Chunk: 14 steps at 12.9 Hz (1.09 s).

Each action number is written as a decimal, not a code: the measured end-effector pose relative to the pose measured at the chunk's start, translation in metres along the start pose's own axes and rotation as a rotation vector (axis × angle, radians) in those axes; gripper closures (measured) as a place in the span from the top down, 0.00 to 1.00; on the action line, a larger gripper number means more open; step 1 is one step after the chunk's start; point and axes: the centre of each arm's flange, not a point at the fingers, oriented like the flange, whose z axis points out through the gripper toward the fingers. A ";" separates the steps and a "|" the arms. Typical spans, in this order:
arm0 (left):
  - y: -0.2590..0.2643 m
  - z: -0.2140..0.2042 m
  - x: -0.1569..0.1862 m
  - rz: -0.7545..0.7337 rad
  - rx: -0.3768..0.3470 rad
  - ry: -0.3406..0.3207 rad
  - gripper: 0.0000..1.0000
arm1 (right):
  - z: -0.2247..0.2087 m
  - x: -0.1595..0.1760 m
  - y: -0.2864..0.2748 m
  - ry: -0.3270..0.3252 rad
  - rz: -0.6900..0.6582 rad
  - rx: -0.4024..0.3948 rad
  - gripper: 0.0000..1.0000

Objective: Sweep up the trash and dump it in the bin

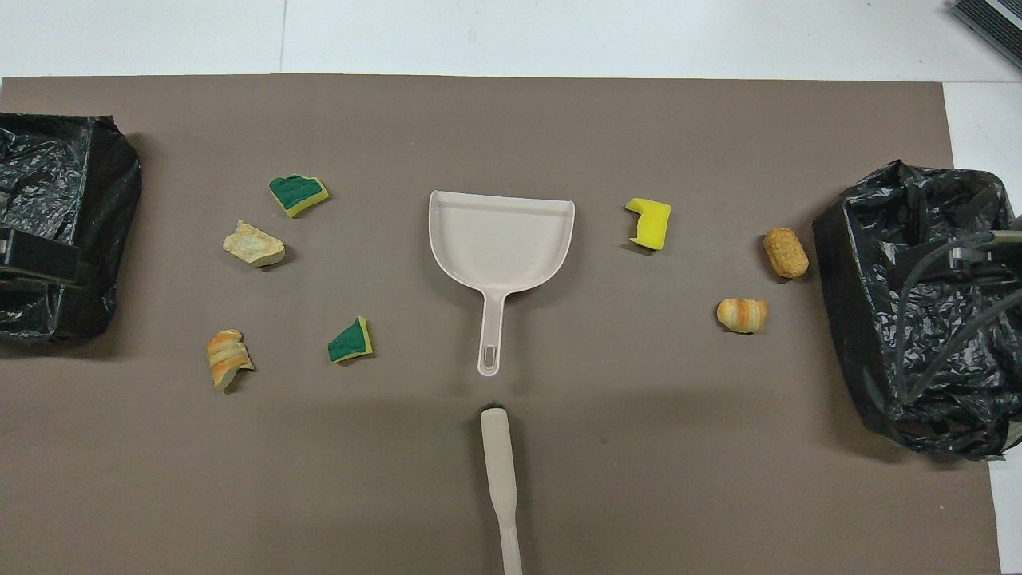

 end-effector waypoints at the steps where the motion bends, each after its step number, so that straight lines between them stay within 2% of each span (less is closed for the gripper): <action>1: 0.000 0.000 0.000 0.000 0.000 0.000 1.00 | 0.000 0.000 -0.001 0.000 -0.002 0.000 1.00; 4: 0.000 0.000 0.000 0.000 0.000 -0.001 1.00 | 0.002 -0.001 -0.004 -0.007 -0.008 0.001 1.00; 6: 0.002 0.000 0.000 0.004 0.000 -0.001 1.00 | 0.016 -0.003 -0.032 -0.035 -0.057 0.000 1.00; 8: 0.004 0.000 0.000 0.007 0.000 -0.001 1.00 | 0.037 0.000 -0.072 -0.038 -0.095 0.034 1.00; 14: 0.030 0.000 -0.002 0.048 0.002 -0.002 1.00 | 0.110 0.011 -0.223 0.003 -0.015 0.093 1.00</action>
